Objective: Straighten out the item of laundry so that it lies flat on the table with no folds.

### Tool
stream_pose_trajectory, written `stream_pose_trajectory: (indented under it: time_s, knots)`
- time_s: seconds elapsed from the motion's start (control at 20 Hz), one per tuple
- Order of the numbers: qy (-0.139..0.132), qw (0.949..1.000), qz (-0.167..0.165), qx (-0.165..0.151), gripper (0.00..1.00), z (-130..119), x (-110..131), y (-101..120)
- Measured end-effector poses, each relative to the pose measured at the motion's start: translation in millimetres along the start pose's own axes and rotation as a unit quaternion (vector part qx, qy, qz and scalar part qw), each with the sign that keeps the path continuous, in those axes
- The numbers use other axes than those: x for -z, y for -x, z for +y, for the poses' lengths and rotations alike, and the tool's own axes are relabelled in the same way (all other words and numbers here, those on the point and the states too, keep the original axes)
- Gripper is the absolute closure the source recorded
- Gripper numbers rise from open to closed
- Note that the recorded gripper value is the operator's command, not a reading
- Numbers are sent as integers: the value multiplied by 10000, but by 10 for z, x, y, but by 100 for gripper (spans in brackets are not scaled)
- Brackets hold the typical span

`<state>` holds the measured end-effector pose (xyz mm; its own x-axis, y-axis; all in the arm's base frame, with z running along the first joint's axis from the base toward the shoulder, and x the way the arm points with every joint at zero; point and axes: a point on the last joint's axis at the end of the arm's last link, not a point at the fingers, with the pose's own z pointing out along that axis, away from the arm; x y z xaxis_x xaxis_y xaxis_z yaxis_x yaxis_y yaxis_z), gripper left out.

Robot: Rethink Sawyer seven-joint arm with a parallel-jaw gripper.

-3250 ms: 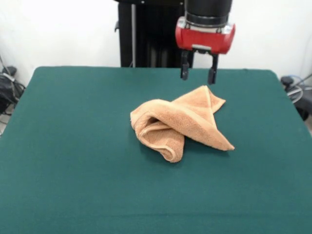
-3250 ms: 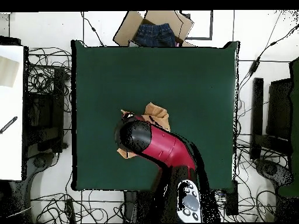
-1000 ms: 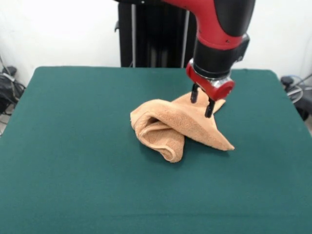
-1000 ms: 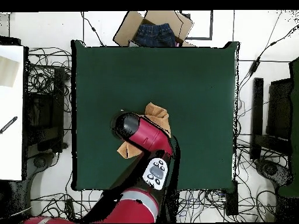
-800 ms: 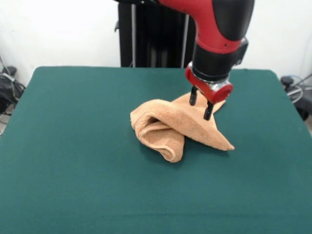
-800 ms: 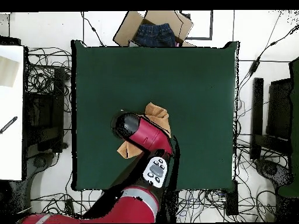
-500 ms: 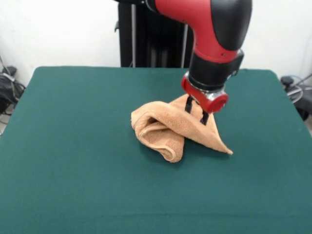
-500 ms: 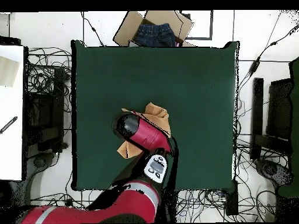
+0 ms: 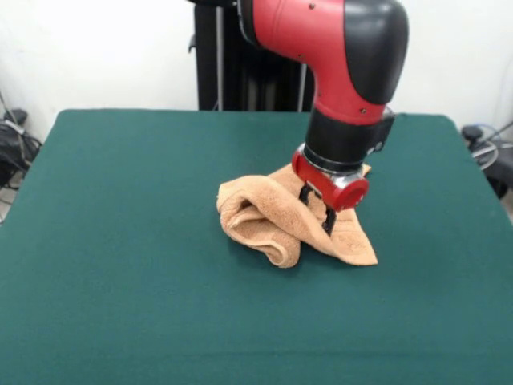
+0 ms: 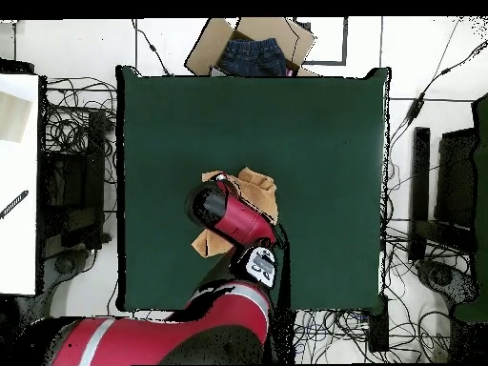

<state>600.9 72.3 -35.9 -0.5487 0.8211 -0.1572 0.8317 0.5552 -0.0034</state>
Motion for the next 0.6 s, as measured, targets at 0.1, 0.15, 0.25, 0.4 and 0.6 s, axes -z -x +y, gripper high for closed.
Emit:
stream_pose_trajectory:
  time_s: [0.1,0.15,0.25,0.4,0.6]
  knots:
    - [44,10000,-5,-20,0,12,-22,-13]
    - [48,10000,-4,-20,0,14,-24,-15]
    - [54,10000,-1,-20,0,19,-23,-19]
    - [56,10000,-2,-20,0,20,-21,-18]
    - [61,10000,-1,-21,0,24,-18,-18]
